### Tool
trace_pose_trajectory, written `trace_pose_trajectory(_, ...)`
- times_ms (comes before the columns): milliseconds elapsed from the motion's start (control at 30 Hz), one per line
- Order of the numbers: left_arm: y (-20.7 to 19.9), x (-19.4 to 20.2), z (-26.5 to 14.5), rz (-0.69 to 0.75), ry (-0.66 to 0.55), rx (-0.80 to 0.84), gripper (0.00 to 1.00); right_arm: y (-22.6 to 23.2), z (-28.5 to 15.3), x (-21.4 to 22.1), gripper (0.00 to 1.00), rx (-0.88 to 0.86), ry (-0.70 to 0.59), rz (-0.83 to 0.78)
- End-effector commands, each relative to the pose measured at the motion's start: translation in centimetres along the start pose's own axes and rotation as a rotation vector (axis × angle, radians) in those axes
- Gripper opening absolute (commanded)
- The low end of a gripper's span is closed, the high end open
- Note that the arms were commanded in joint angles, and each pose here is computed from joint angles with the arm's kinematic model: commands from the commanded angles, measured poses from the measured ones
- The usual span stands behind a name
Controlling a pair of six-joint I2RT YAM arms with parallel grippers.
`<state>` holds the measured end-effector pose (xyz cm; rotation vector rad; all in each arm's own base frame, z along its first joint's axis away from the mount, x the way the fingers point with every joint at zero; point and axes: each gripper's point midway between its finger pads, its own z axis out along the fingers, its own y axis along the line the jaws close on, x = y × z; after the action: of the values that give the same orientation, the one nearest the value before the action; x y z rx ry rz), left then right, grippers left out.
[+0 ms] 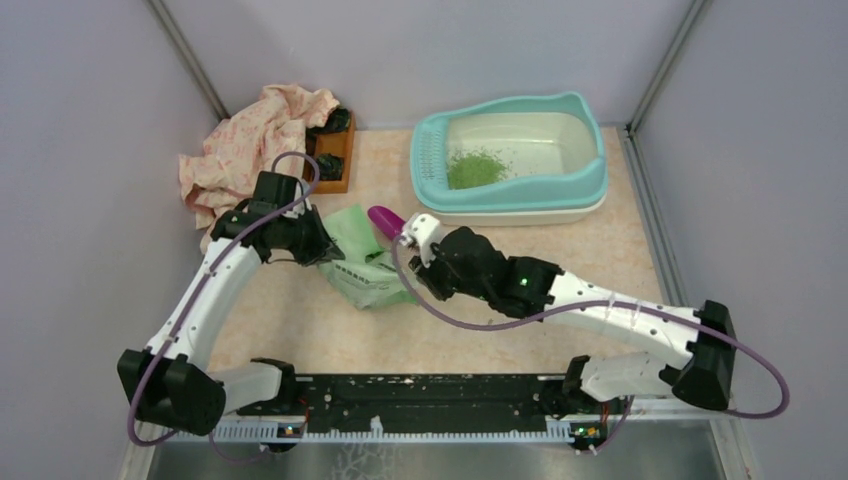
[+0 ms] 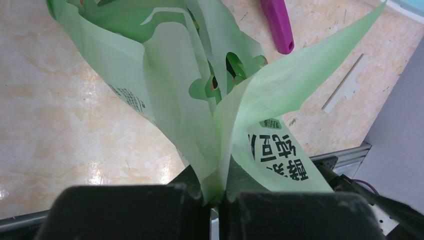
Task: Fill the litter box with clean litter
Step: Close the cat litter bag at the center of the board, then pick up the clamp at the center of the board.
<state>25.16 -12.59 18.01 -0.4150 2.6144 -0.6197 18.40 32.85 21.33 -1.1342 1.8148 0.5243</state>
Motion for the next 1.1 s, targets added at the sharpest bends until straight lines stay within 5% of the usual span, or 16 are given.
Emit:
trace_pose_trajectory(0, 0.3, -1.1, 0.1, 0.029, -0.023, -0.015, 0.02, -5.0, -3.9, 1.4, 0.43, 0.320, 0.077, 0.308)
trace_pose_trajectory(100, -0.5, -1.3, 0.1, 0.037, -0.022, 0.023, 0.02, -7.5, -4.6, 5.8, 0.47, 0.505, 0.205, 0.525)
trace_pose_trajectory(200, -1.2, -1.4, 0.1, 0.053, -0.019, 0.061, 0.01, -11.5, -6.8, 12.5, 0.26, 0.770, 0.352, 0.782)
trace_pose_trajectory(300, -1.5, -1.3, 0.1, 0.069, -0.013, 0.082, 0.02, -14.0, -8.7, 16.8, 0.40, 0.888, 0.363, 0.949)
trace_pose_trajectory(433, -1.7, -1.2, 0.1, 0.089, -0.004, 0.103, 0.02, -15.6, -10.5, 19.0, 0.51, 0.898, 0.224, 1.143)
trace_pose_trajectory(633, -1.8, -1.1, 0.1, 0.106, 0.005, 0.122, 0.08, -16.6, -12.3, 21.4, 0.60, 0.921, 0.116, 1.239)
trace_pose_trajectory(1067, -1.9, -1.3, -0.2, 0.101, -0.004, 0.124, 0.10, -18.7, -11.3, 25.3, 0.58, 0.905, 0.025, 1.349)
